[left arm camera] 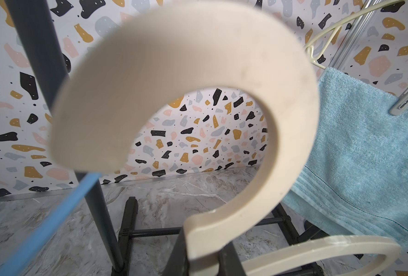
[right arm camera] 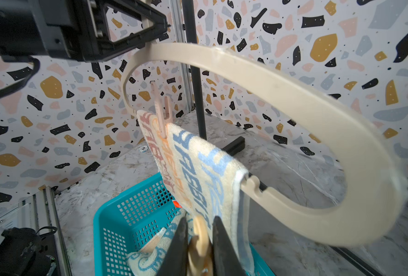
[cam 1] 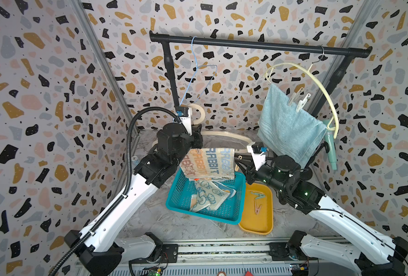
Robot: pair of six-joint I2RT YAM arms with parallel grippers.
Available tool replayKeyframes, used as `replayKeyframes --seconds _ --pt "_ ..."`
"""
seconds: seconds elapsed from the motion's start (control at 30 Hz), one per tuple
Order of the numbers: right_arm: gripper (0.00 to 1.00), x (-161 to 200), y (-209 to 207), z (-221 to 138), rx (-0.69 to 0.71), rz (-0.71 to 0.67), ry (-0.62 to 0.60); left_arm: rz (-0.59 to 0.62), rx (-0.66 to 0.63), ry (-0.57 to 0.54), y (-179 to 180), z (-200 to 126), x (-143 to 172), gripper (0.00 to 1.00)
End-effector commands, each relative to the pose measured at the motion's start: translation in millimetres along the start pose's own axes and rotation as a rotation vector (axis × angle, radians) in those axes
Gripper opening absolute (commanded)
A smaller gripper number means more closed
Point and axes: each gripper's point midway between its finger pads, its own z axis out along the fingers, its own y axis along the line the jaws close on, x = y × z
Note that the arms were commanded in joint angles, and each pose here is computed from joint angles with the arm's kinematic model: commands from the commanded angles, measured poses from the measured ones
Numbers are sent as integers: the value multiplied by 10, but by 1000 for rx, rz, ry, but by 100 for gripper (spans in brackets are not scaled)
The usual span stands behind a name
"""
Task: Remove the clothespins securing towels to the hanger
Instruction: Remove the clothespin from the hanger, then place the clothespin in the storage box.
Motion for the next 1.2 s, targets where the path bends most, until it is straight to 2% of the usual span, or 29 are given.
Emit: replayKeyframes --seconds 0.0,0.63,1.17 --pt "0 102 -117 -105 60 30 25 2 25 -76 -53 -82 -260 0" --pt "0 805 -520 -283 260 118 192 21 41 -85 -59 -166 -272 0" --pt "0 1864 -804 -457 446 251 403 68 118 -56 -156 -302 -199 0"
